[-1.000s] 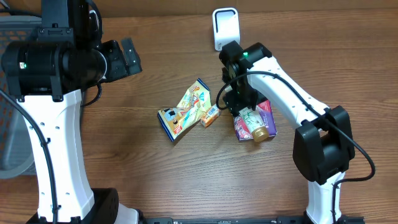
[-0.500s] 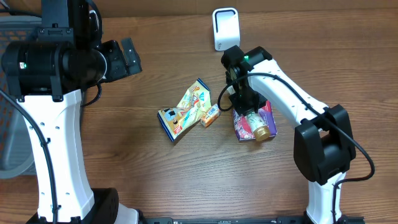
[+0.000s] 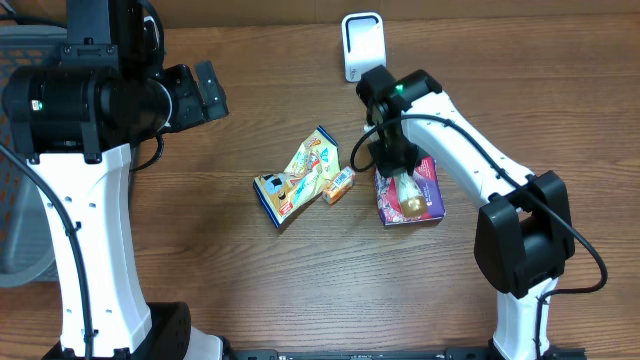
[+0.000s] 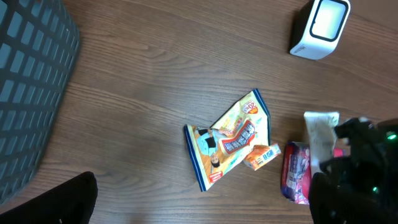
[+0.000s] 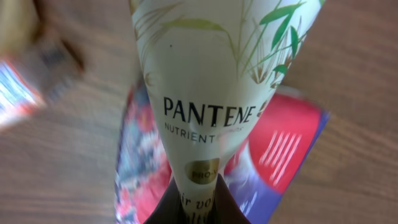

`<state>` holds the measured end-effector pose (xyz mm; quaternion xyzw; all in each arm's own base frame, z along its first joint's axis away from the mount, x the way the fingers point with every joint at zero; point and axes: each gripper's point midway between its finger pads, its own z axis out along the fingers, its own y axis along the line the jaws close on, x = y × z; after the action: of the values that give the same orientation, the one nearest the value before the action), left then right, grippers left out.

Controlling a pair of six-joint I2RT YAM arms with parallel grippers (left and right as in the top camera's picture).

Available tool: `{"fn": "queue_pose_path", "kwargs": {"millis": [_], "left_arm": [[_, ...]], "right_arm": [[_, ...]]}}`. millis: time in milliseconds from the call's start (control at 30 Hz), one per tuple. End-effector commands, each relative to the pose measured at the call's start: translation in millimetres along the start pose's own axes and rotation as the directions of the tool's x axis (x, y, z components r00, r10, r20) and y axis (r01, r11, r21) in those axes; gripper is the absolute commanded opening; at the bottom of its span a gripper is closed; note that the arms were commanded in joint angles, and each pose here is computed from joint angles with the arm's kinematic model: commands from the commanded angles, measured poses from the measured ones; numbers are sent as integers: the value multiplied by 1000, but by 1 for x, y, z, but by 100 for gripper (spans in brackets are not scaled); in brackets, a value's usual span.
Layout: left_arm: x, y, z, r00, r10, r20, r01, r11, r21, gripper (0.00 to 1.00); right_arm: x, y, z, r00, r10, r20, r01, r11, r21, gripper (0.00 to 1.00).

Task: Scan the item barcode
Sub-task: 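Grasp the white Pantene tube on the pad pack and lift it, then hold the tube's end in front of the white scanner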

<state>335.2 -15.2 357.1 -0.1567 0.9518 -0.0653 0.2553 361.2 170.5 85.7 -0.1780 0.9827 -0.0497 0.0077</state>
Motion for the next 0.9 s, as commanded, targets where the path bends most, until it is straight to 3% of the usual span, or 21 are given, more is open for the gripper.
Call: {"fn": "queue_pose_path", "kwargs": {"millis": [0, 167, 400, 633, 867], "left_arm": [[0, 2, -5, 1000, -13, 15, 13, 1000, 1, 100], [0, 2, -5, 1000, -13, 15, 13, 1000, 1, 100], [0, 2, -5, 1000, -13, 15, 13, 1000, 1, 100], [0, 2, -5, 1000, -13, 15, 13, 1000, 1, 100], [0, 2, -5, 1000, -13, 15, 13, 1000, 0, 100]], "right_arm": [[-39, -13, -35, 985, 72, 158, -71, 997, -14, 4], [-103, -24, -71, 899, 127, 420, -117, 992, -51, 4], [-169, -27, -114, 712, 172, 681, -128, 985, -115, 4], [-203, -34, -145, 551, 222, 804, -169, 974, -153, 4], [-227, -36, -138, 472, 297, 830, -217, 952, -217, 4]]}}
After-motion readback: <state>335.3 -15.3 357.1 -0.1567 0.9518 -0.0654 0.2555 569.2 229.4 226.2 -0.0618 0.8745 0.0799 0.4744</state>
